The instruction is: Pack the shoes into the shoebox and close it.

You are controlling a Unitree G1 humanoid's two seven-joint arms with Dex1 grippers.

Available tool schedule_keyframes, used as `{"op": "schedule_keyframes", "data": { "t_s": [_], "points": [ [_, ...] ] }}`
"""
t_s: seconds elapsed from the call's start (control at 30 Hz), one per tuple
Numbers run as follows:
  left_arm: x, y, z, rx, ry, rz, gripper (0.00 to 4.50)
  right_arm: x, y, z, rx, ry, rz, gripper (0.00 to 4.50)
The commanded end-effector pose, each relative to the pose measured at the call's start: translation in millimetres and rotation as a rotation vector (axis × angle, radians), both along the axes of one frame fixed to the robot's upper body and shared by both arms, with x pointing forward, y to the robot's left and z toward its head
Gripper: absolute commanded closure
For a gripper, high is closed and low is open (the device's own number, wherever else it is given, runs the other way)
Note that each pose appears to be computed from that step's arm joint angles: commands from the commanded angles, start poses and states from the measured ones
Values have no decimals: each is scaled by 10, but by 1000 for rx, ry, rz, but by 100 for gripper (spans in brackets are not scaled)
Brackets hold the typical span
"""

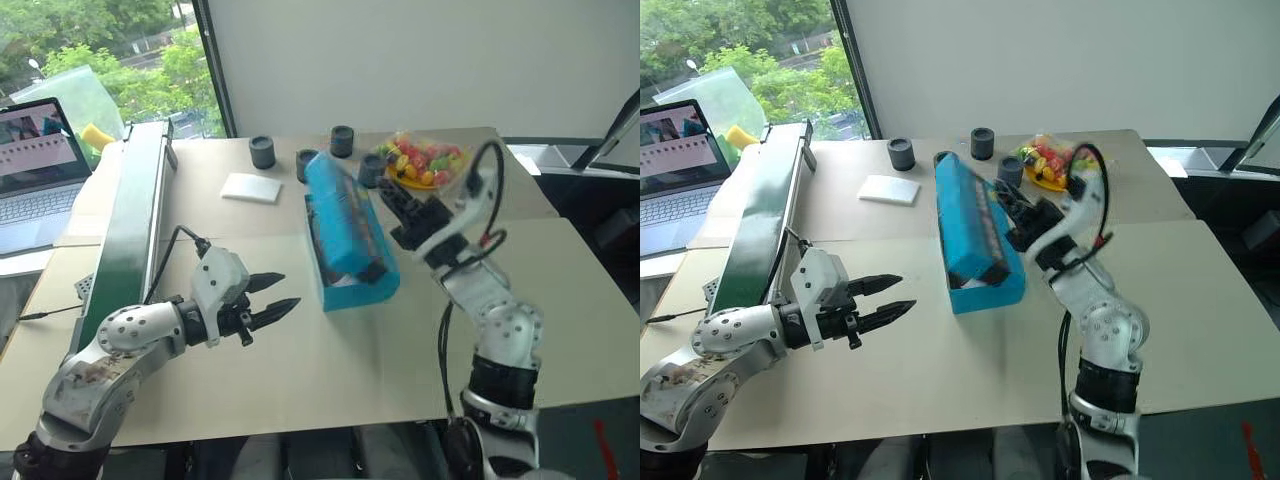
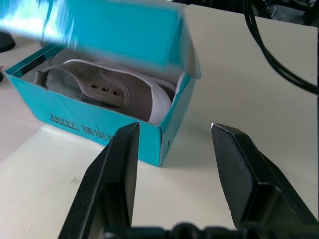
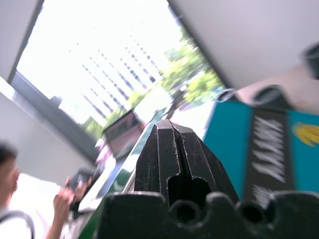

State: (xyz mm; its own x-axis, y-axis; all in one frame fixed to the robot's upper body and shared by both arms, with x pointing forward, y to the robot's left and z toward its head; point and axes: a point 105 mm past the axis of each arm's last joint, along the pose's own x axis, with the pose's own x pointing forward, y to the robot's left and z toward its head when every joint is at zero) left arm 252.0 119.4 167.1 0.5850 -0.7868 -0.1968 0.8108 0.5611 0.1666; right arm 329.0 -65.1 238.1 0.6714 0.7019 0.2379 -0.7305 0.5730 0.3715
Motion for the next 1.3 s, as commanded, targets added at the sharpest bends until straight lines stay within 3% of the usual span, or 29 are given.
{"op": "schedule_keyframes", "data": {
  "t_s": [0.03, 0.13, 0.3, 0.4, 0.5, 0.67, 0.93, 1.07, 1.3],
  "points": [
    [-33, -27, 81, -9, -42, 1, 209, -15, 306, -10, -209, -80, 101, 447],
    [-31, -36, 75, -12, -44, 9, 209, 197, 487, -46, -275, -66, 93, 447],
    [-49, -50, 72, -21, -46, 22, 209, 582, 674, -363, -410, 35, 3, 447],
    [-74, -51, 58, -22, -44, 35, 209, 844, 652, -563, -484, 86, -92, 447],
    [-96, -53, 70, -29, -46, 50, 209, 933, 625, -664, -518, 95, -103, 447],
    [-138, -18, 60, -27, -44, 86, 209, 916, 714, -853, -530, 134, -41, 447],
    [-180, 29, 67, -33, -44, 139, 209, 543, 1066, -1327, -612, 259, 124, 447],
    [-195, 30, 67, -37, -42, 151, 209, 497, 1112, -1342, -611, 272, 143, 447],
    [-217, 21, 50, -42, -36, 167, 209, 651, 1020, -1210, -553, 273, 92, 447]
  ]
}}
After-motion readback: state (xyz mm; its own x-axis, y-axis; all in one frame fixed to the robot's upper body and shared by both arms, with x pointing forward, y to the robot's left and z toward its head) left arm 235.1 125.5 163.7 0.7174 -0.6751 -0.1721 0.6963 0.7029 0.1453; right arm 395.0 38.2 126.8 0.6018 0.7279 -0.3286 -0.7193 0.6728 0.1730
